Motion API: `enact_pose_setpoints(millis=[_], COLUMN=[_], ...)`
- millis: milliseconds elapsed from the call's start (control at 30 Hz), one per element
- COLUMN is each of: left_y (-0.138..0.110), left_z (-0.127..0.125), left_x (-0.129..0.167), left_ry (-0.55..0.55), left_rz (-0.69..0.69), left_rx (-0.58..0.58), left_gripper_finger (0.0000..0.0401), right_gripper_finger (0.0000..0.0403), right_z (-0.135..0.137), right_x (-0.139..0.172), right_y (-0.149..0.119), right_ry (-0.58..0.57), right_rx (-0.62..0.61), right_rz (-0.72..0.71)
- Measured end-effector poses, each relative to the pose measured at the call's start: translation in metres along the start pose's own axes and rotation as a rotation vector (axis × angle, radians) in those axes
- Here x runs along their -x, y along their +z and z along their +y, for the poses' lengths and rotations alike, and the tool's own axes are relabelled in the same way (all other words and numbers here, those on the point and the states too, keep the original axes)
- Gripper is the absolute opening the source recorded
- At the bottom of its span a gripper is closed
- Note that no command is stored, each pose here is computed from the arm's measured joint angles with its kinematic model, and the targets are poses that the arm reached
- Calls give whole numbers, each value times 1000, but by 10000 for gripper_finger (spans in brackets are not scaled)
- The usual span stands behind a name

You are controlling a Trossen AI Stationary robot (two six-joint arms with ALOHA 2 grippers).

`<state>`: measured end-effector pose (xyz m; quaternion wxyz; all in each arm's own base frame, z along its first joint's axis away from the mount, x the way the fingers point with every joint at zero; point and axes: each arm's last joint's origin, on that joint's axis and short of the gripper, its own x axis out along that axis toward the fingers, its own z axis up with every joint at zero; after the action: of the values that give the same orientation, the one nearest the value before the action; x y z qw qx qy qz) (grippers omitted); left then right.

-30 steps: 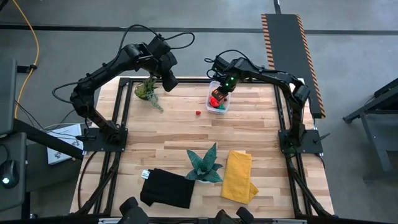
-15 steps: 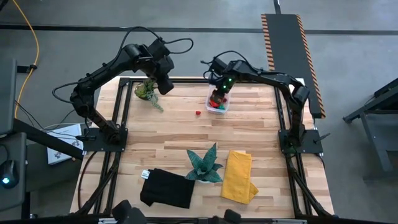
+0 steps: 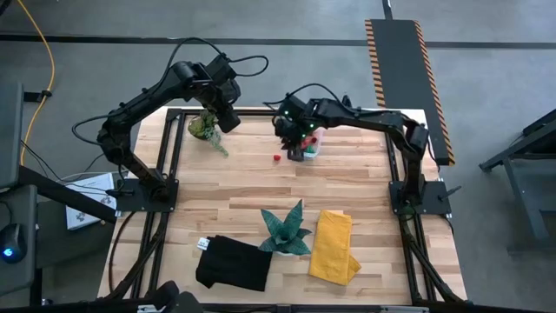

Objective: Pick and placing Produce into tupperware
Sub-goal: Put the raspberry into the transparent container

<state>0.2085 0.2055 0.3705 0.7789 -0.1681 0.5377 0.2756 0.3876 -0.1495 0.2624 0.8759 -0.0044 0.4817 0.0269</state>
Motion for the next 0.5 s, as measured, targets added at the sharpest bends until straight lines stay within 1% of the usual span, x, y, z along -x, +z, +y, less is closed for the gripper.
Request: enact_pose_setpoints(millis=[167,233,367,500], left_y=[-2,-4,-8,-13], left_z=[0,0,3,4], left_x=[4,7,15,26], left_ry=[7,11,16,23], left_rz=[-5,-14,-36,-66], left_rx=[1,5,22,46], left_gripper_finger=[0,0,0,0], right_gripper_finger=[105,105,105,108], right_z=[16,19,20,18], right_x=[-4,-5,-8,-16], right_y=[7,9,10,10], right_ry=[-57,-66,-103,-115], right_rx=[127,154,178,192], right_rz=[13,17,26,28])
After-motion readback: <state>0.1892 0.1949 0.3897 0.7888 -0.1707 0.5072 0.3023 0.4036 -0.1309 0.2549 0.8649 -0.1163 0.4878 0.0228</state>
